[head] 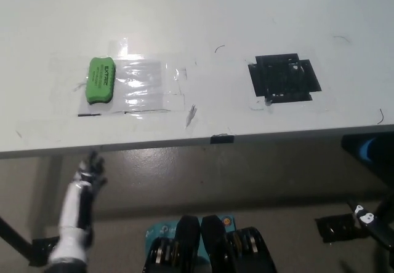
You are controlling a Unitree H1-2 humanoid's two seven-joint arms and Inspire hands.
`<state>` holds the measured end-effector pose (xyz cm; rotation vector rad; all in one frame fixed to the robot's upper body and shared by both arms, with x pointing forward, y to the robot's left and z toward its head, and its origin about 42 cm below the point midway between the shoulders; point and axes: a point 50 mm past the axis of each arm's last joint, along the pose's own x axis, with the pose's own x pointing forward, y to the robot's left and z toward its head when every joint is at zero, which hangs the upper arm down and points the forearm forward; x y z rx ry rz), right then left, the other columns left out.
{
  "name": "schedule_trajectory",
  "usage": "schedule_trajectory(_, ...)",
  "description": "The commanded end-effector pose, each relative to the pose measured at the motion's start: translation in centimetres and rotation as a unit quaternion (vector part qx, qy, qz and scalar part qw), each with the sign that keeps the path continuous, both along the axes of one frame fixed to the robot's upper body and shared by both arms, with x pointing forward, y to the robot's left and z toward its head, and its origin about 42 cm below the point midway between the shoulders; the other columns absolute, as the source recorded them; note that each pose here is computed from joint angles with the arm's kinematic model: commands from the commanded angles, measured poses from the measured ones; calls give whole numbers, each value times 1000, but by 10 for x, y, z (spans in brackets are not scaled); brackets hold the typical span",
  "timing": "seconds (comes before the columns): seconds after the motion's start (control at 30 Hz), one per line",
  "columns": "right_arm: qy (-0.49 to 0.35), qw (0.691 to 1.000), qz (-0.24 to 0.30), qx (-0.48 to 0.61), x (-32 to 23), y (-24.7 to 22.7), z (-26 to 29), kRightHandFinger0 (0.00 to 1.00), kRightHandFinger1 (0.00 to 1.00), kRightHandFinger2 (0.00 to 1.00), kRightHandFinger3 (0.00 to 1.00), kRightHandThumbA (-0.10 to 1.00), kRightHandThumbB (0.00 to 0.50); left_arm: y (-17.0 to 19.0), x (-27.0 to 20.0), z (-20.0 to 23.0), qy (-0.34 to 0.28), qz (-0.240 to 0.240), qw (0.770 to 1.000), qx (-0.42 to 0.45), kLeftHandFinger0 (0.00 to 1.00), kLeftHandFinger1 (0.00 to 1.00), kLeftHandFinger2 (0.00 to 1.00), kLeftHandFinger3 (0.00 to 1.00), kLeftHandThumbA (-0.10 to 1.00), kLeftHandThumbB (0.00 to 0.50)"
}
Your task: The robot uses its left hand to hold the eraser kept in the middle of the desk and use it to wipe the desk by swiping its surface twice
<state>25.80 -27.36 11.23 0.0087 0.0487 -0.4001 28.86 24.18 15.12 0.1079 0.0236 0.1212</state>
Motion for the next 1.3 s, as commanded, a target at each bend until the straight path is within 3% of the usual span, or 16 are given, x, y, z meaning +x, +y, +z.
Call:
schedule_trajectory(0.0,-21,1000,-10,-3,2,2,13,994,1000,1000,1000,1000,115,9,2,57,-42,-17,998,37,1000,1000,1000,1000,1000,184)
schedule_trajectory(0.1,-21,1000,-11,-3,0,2,13,981,1000,996,1000,1000,103,15,5,77,-69,-22,996,48,1000,1000,1000,1000,1000,184)
schedule_trajectory(0.23,-20,1000,-11,-8,0,0,14,980,1000,1000,1000,1000,82,31,34,119,-121,-41,987,99,1000,1000,1000,1000,1000,125)
schedule_trajectory(0.37,-17,1000,-9,-3,0,0,15,1000,1000,1000,1000,1000,114,41,79,154,-140,-30,975,170,1000,1000,1000,1000,1000,212)
schedule_trajectory(0.5,-16,1000,-11,-7,-3,-1,14,992,1000,1000,1000,1000,112,45,107,165,-146,-28,953,265,1000,1000,1000,1000,1000,170)
schedule_trajectory(0.57,-19,1000,-9,-4,-3,-2,14,1000,1000,1000,1000,1000,87,50,137,175,-142,-21,909,390,1000,1000,1000,1000,1000,131)
schedule_trajectory(0.63,-18,1000,-5,2,-4,-2,14,1000,1000,1000,1000,1000,79,52,153,178,-143,-16,874,465,1000,1000,1000,1000,1000,153)
schedule_trajectory(0.67,-14,1000,-12,8,-4,-2,14,1000,1000,1000,1000,1000,65,54,173,183,-147,-23,829,539,1000,1000,1000,1000,1000,183)
schedule_trajectory(0.73,-11,1000,-16,7,-4,-1,15,1000,1000,1000,1000,1000,57,58,193,187,-144,-25,771,619,1000,1000,1000,1000,1000,238)
schedule_trajectory(0.77,-11,1000,-16,7,-4,-1,15,1000,1000,1000,1000,1000,56,58,193,187,-144,-25,771,620,1000,1000,1000,1000,1000,240)
schedule_trajectory(0.8,-8,1000,-12,-1,-8,-3,16,1000,1000,1000,1000,1000,38,58,203,190,-146,-28,712,686,1000,1000,1000,1000,1000,252)
schedule_trajectory(0.87,-9,1000,-12,-1,-7,-4,17,1000,1000,1000,1000,1000,33,57,212,196,-131,-25,658,741,1000,1000,1000,1000,1000,329)
schedule_trajectory(1.0,-11,1000,-8,11,-7,-3,17,1000,1000,1000,1000,1000,71,53,223,186,-107,-29,596,795,1000,1000,1000,1000,1000,342)
schedule_trajectory(1.1,-10,1000,-7,2,-7,-4,17,1000,1000,1000,1000,1000,87,50,228,155,-46,-45,503,862,1000,1000,1000,1000,1000,438)
schedule_trajectory(1.17,-10,1000,-7,4,-7,-4,17,1000,1000,1000,1000,1000,94,52,230,144,-27,-47,479,876,1000,1000,1000,1000,1000,459)
schedule_trajectory(1.27,-4,1000,-4,6,-13,-5,13,1000,1000,1000,1000,1000,96,54,228,127,3,-52,482,874,1000,1000,1000,1000,1000,445)
